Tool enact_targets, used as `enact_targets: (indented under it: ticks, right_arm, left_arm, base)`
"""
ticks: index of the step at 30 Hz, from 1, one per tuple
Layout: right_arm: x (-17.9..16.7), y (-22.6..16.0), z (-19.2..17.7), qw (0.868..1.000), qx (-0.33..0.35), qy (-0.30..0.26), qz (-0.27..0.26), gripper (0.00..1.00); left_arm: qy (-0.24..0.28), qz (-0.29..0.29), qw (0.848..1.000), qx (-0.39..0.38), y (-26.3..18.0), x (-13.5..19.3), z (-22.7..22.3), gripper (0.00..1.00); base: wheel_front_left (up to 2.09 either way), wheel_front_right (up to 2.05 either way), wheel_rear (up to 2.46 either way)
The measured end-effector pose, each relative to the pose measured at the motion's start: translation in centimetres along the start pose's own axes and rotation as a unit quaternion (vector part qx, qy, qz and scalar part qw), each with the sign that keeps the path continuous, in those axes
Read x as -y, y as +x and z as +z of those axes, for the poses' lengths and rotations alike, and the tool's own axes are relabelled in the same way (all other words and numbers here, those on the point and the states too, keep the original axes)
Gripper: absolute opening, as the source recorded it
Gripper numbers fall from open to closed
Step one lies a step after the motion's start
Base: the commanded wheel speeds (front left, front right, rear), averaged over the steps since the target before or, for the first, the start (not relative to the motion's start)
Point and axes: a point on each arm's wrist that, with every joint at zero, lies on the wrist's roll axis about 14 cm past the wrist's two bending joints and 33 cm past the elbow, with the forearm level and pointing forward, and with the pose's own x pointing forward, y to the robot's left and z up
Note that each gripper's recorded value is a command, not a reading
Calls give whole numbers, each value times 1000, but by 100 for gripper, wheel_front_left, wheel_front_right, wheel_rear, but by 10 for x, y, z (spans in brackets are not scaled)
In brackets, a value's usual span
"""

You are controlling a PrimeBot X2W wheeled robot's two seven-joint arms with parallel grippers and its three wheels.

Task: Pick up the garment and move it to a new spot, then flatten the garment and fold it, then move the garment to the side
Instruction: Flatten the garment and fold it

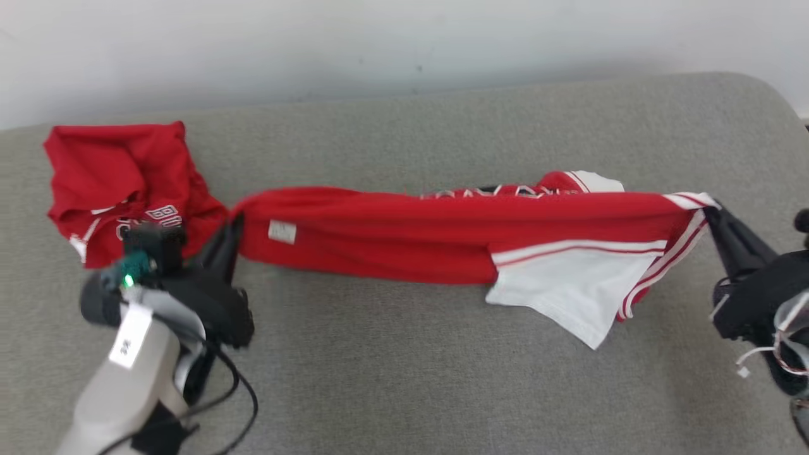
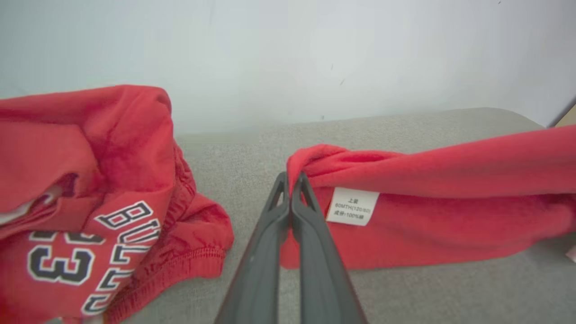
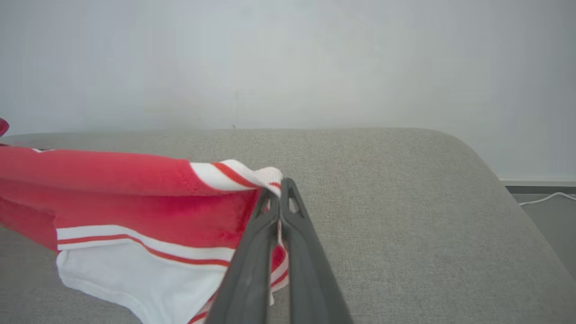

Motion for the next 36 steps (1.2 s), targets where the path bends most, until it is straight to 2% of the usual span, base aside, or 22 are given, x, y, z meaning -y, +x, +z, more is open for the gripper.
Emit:
enact_targets:
  ticks: [2, 6, 12, 20, 25, 31, 36]
  right_arm:
    - [-21, 9, -7, 999, -16, 23, 23, 0]
    - [-43, 21, -10, 997, -36, 50, 43, 0]
    - [-44, 39, -8, 997, -50, 43, 39, 0]
    - [-46, 72, 1, 998, -48, 12, 26, 0]
    - [-33, 84, 4, 999, -36, 9, -17, 0]
    - [-28, 81, -17, 998, -62, -9, -26, 0]
    - [-26, 84, -16, 997, -65, -12, -27, 0]
  left_arm:
    - [-21, 5, 1000, -16, -22, 2, -19, 0]
    - [-21, 10, 999, -36, -46, 2, -39, 0]
    - [-25, -31, 999, -18, -44, 39, -32, 0]
    - [-22, -25, 999, -8, -44, 35, -29, 0]
    - [-10, 23, 1000, 4, -41, 8, -20, 0]
    - [-12, 18, 1000, -1, -38, 11, -25, 0]
    - [-14, 8, 1000, -5, -29, 18, -28, 0]
  base:
    - [0, 0, 0]
    - [0, 0, 0]
    - [0, 0, 0]
    - [0, 0, 0]
    - [0, 0, 0]
    - [0, 0, 0]
    - [0, 0, 0]
